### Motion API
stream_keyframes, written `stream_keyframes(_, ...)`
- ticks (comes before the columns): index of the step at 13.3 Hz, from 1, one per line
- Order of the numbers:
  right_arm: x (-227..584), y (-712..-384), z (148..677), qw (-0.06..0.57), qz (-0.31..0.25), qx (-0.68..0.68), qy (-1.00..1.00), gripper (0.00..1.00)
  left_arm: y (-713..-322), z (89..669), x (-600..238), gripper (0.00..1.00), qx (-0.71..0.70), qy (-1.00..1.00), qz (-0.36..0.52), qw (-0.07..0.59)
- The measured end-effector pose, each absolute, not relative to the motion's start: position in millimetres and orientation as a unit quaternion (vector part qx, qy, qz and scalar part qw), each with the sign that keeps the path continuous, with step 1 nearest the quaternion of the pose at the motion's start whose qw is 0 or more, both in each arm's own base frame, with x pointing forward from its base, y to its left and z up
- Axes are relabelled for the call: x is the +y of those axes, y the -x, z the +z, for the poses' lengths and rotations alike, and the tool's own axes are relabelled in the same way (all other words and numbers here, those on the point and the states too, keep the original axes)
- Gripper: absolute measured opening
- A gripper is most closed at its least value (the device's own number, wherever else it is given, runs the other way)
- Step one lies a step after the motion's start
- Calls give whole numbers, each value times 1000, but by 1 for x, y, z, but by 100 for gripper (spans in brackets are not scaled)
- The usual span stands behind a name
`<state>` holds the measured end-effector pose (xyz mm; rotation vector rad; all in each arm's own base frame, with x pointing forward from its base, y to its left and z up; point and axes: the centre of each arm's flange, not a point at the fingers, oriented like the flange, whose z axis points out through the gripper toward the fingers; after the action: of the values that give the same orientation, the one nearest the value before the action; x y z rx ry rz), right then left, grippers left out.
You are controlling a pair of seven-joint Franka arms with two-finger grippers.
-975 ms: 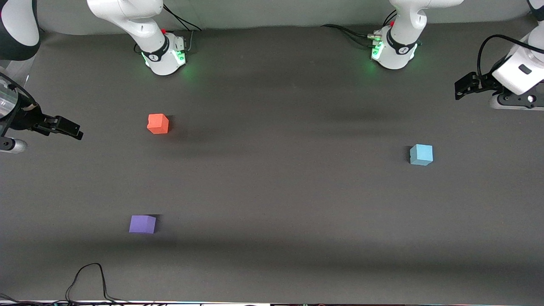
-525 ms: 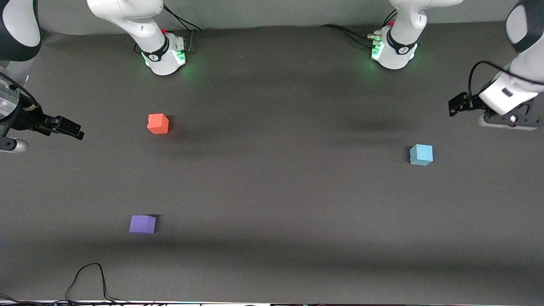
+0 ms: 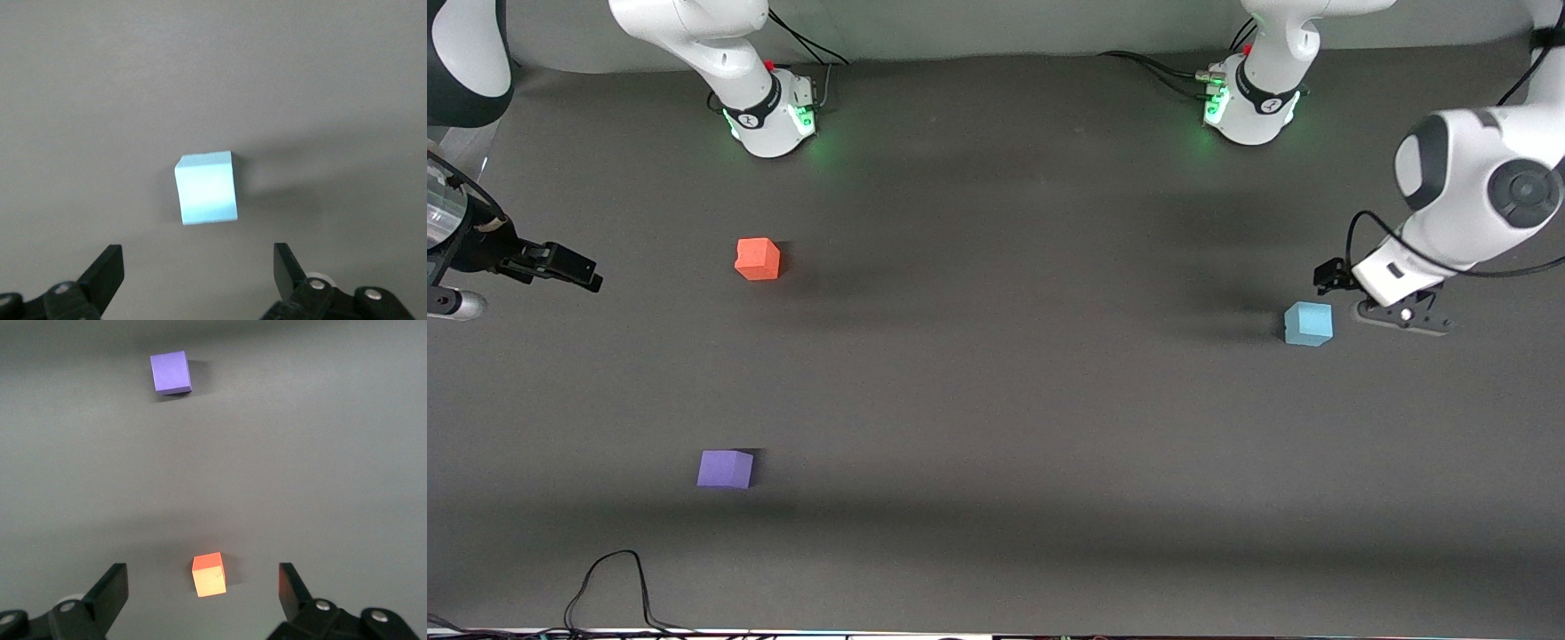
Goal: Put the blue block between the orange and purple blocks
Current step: 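Move the left gripper down over the light blue block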
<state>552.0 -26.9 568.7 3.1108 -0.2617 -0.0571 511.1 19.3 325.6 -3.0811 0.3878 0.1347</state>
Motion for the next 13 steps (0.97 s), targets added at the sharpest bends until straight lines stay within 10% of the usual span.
stream_keyframes(13, -27, -552, 569, 10, -18, -84, -996, 100, -505, 216, 17, 100, 196, 980, 15, 20)
